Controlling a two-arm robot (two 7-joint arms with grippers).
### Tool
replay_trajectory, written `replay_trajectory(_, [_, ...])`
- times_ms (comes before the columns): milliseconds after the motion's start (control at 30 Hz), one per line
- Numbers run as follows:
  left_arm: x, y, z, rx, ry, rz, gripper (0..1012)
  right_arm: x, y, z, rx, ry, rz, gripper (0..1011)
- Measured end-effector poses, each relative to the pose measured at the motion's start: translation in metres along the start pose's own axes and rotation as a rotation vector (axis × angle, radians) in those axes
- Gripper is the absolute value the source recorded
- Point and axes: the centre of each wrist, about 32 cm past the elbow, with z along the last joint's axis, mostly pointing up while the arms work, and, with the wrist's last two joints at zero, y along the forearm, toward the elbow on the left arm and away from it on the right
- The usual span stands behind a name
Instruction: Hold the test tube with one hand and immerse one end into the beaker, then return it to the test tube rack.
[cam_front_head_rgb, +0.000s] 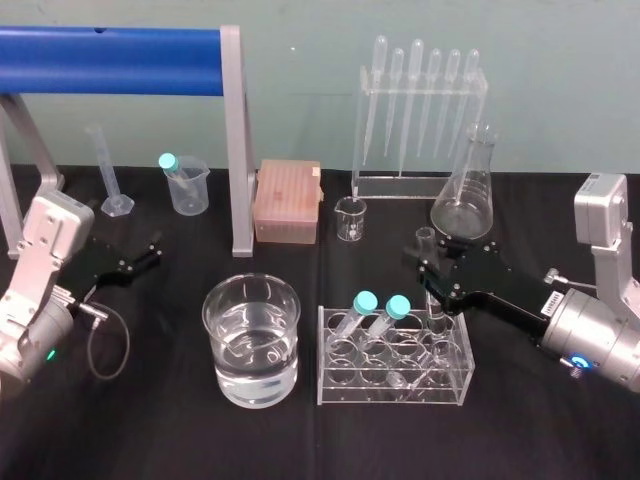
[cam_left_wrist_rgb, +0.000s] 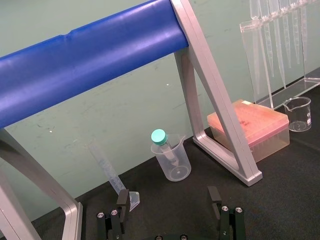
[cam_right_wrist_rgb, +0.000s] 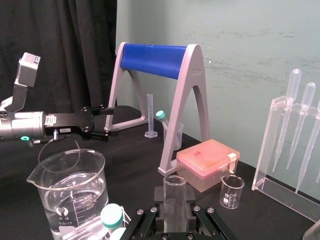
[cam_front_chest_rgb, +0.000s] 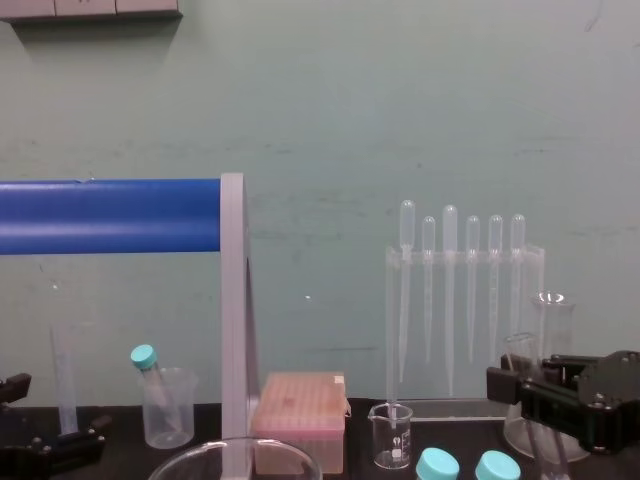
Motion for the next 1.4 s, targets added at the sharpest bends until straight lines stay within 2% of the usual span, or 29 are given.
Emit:
replay_trajectory(400, [0.0000,0.000,0.000,0.000,0.000,0.000,1000,0.0001,0.000,0.000,0.001,0.000,-0.001,226])
replay_trajectory(567, [0.0000,0.000,0.000,0.000,0.000,0.000,1000,0.0006,-0.001,0.005,0.024,0.005,-0.009,225])
replay_trajectory(767, [0.0000,0.000,0.000,0.000,0.000,0.000,1000,0.0017,-0.005,0.018,0.083,0.005,-0.026,225])
replay_trajectory(1000, [0.0000,0.000,0.000,0.000,0.000,0.000,1000,0.0070,-0.006,0.034,0.182,0.008,-0.032,225])
replay_trajectory(1133, [0.0000,0.000,0.000,0.000,0.000,0.000,1000,0.0122,0.003,0.039,0.254,0.014,-0.016,226])
replay_trajectory(1400, [0.0000,0.000,0.000,0.000,0.000,0.000,1000,0.0224,0.032,0.040,0.327,0.023,0.038,226])
